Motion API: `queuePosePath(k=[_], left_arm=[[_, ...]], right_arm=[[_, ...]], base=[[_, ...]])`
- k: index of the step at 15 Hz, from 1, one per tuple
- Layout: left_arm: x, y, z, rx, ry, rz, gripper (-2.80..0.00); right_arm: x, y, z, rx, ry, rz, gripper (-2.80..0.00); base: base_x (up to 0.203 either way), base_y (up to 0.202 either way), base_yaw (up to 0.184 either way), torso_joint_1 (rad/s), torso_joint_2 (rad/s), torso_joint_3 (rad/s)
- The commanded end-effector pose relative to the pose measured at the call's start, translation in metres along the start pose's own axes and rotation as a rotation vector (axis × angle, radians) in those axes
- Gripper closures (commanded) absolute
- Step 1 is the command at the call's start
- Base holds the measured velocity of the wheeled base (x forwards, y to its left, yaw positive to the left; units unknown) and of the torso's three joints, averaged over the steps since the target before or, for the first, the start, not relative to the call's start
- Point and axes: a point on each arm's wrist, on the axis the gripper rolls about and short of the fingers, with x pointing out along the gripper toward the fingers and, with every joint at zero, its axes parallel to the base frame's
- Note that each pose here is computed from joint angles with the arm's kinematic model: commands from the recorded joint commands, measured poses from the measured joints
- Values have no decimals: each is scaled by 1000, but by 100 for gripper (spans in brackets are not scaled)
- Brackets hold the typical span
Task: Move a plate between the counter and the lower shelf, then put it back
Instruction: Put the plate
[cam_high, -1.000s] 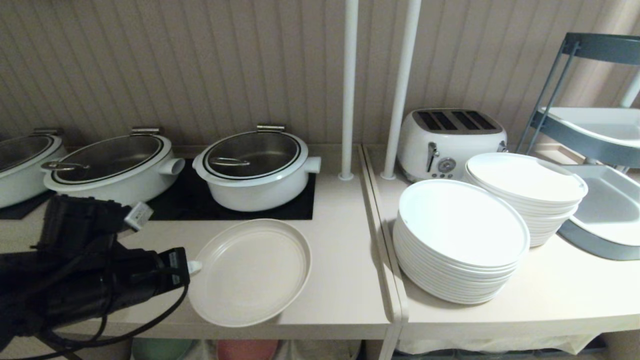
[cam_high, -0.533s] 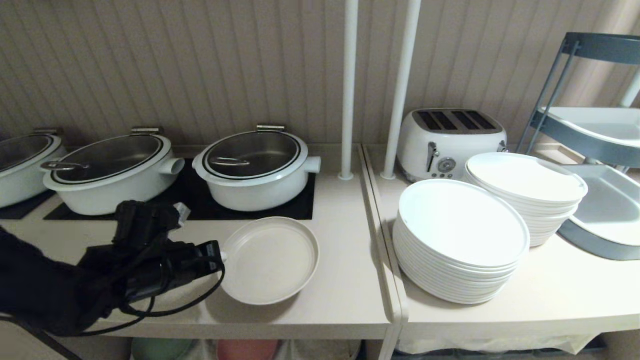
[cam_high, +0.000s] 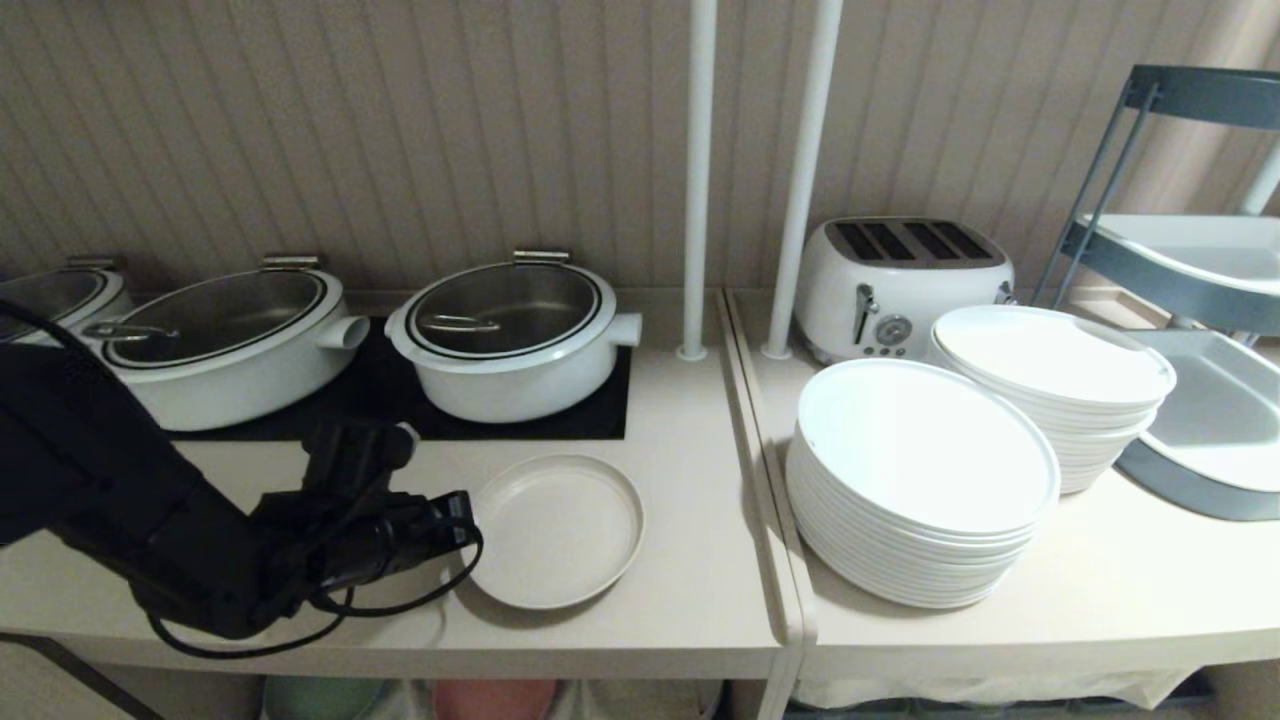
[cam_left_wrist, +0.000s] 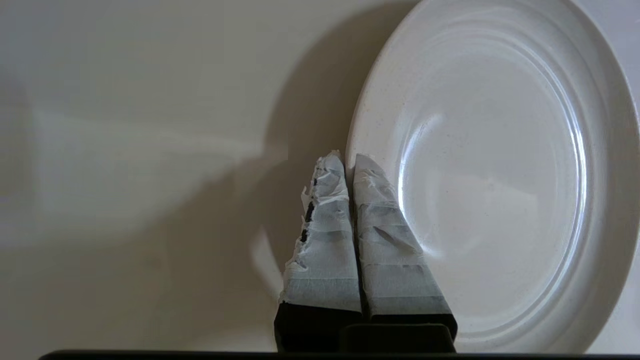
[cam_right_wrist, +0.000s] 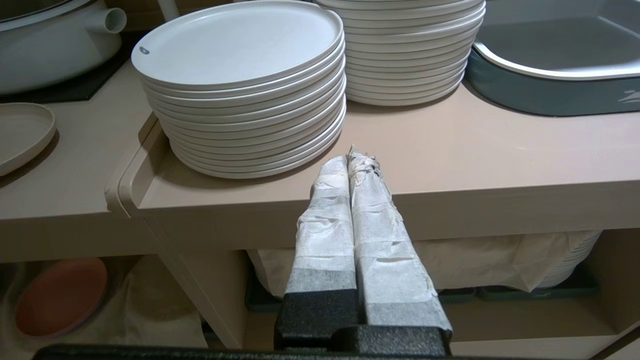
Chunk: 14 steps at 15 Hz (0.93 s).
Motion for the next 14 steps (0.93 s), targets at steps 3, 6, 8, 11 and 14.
queuePosePath(k=[3,6,8,11,14], left_arm=[[10,0,0,-15,7,5,0],[12,0,1,-13,7,4,0],[12,0,0,-13,11,5,0],[13,0,0,-12,12,5,0],[13,0,0,-12,12,5,-280]], right_arm=[[0,0,0,1,1,0,0],[0,0,0,1,1,0,0],[0,0,0,0,2,0,0],[0,0,0,1,1,0,0],[0,0,0,1,1,0,0]], base=[[0,0,0,0,0,0],[0,0,0,0,0,0],[0,0,0,0,0,0],[0,0,0,0,0,0],[0,0,0,0,0,0]])
